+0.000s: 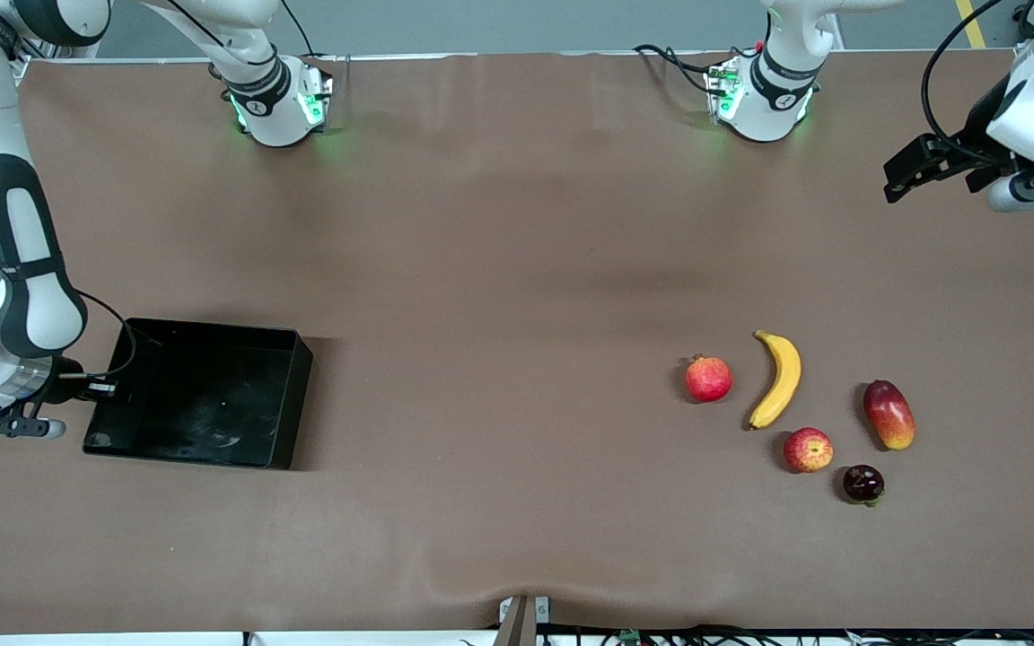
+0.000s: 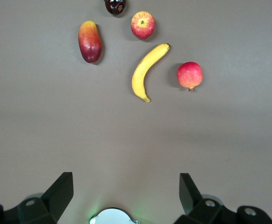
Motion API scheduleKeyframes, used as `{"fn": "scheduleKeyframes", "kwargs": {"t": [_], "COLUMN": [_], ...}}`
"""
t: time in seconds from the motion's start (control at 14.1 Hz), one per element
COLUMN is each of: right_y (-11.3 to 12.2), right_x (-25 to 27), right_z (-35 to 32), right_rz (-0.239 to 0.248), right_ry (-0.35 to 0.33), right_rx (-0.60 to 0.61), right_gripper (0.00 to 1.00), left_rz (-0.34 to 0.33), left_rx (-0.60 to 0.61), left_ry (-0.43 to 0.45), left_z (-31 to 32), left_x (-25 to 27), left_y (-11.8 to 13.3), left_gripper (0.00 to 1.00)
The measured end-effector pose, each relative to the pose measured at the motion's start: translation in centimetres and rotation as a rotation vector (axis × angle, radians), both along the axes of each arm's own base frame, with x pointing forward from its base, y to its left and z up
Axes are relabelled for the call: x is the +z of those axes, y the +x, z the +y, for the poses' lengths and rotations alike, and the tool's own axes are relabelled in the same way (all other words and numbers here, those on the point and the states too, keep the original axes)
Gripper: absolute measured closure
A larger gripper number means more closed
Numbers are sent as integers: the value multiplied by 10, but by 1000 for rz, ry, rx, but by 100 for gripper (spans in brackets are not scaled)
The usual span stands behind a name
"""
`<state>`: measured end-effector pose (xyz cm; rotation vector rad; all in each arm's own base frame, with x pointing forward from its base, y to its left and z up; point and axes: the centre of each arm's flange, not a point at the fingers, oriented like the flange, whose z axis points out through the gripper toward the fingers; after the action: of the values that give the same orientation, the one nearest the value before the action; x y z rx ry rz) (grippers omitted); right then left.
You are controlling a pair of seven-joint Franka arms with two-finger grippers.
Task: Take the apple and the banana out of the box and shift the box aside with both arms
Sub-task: 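Open the right gripper to release the box rim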
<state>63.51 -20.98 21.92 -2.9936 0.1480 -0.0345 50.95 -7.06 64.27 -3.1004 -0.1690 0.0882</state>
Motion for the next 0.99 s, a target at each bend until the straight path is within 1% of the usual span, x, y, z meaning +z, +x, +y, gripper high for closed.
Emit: {"fn": "scheduleKeyframes", "kwargs": {"t": [0.07,0.21,0.35,0.43,0.57,0.64,0.71,0.78,0.92,0.99], "right_y": [0,1,8,15,32,38,42,43,40,37], "right_x": [0,1,10,22,58,79,101,121,160,178], "right_z": [0,0,0,1,6,15,29,44,74,89], "right_rz": [0,-3,-24,-48,-113,-139,-153,-156,-132,-119], "right_ry": [0,-1,-6,-11,-24,-26,-23,-15,5,-2], "right_rx": [0,2,6,11,26,42,65,81,79,77], "right_gripper": [41,19,0,0,0,0,0,0,0,0], "left_rz": [3,6,15,18,19,17,15,15,6,3], "left_rx": [5,11,23,37,53,55,54,52,50,48], "left_ry": [0,0,1,1,1,1,1,1,-1,-3], "left_z": [2,5,12,19,28,29,28,28,27,26], "left_x": [-1,-3,-7,-8,-9,-8,-9,-9,-12,-15], "left_y": [1,2,2,3,4,4,5,5,10,13], "left_gripper": [0,0,0,0,0,0,0,0,0,0]}}
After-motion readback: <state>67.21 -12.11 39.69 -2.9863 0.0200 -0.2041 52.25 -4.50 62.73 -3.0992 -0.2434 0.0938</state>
